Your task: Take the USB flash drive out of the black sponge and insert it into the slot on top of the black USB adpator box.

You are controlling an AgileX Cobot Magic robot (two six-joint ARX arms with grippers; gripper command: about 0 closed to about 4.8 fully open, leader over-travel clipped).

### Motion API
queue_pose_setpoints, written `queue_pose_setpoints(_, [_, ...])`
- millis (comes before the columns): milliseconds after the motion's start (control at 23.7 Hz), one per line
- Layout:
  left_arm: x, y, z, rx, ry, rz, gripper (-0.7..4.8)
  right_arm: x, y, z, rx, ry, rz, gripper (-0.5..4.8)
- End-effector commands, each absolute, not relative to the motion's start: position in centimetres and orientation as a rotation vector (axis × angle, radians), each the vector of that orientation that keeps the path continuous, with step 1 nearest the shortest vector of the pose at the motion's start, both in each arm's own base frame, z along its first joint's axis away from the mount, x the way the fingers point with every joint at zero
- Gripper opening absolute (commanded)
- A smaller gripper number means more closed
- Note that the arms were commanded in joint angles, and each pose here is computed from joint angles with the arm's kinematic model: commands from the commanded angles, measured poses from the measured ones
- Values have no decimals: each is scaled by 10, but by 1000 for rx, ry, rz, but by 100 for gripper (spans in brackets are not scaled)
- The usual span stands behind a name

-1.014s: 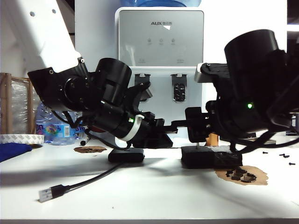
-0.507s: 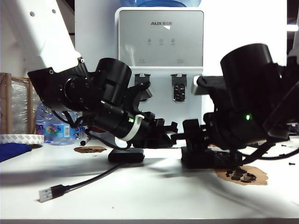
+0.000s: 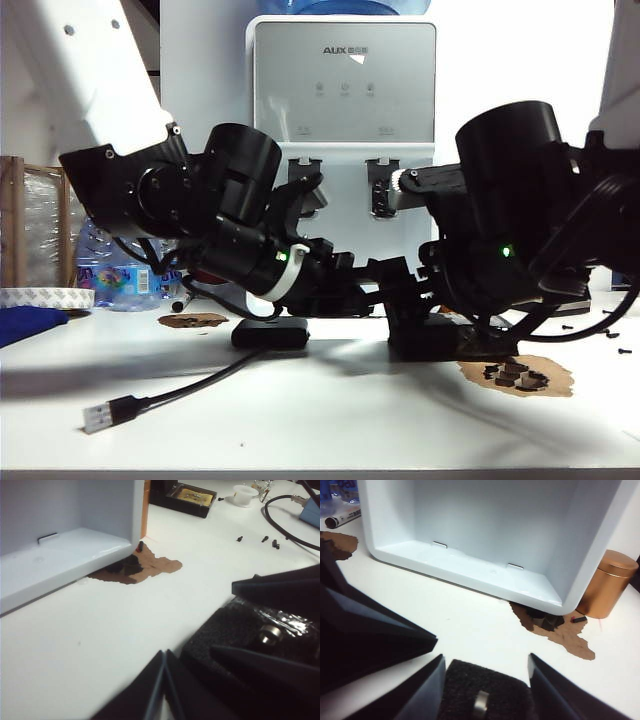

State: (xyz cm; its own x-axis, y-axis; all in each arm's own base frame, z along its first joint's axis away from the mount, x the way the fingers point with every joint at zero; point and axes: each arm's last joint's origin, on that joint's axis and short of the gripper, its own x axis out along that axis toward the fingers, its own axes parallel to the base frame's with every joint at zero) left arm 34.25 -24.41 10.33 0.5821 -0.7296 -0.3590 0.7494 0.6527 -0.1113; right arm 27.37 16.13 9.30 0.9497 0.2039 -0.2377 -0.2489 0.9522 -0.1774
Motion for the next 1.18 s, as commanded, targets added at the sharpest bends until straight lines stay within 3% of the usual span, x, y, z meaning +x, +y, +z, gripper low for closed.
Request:
queue_pose_setpoints(42, [343, -245, 106, 53, 374, -874, -4, 277, 158, 94, -183, 211, 216, 240])
queue_pose_setpoints(211, [343, -245, 106, 55, 374, -875, -4, 279, 154, 86, -111, 243, 184, 154])
queue_pose_setpoints(507, [343, -245, 106, 56, 374, -874, -4, 279, 154, 85, -96, 253, 206, 151])
queue_pose_setpoints(718, [343, -245, 106, 56, 374, -875, -4, 278, 156, 85, -97, 252, 213, 4])
queue_pose_setpoints(1183, [343, -247, 111, 35, 332, -934, -4, 274, 162, 95, -83, 166, 248, -2])
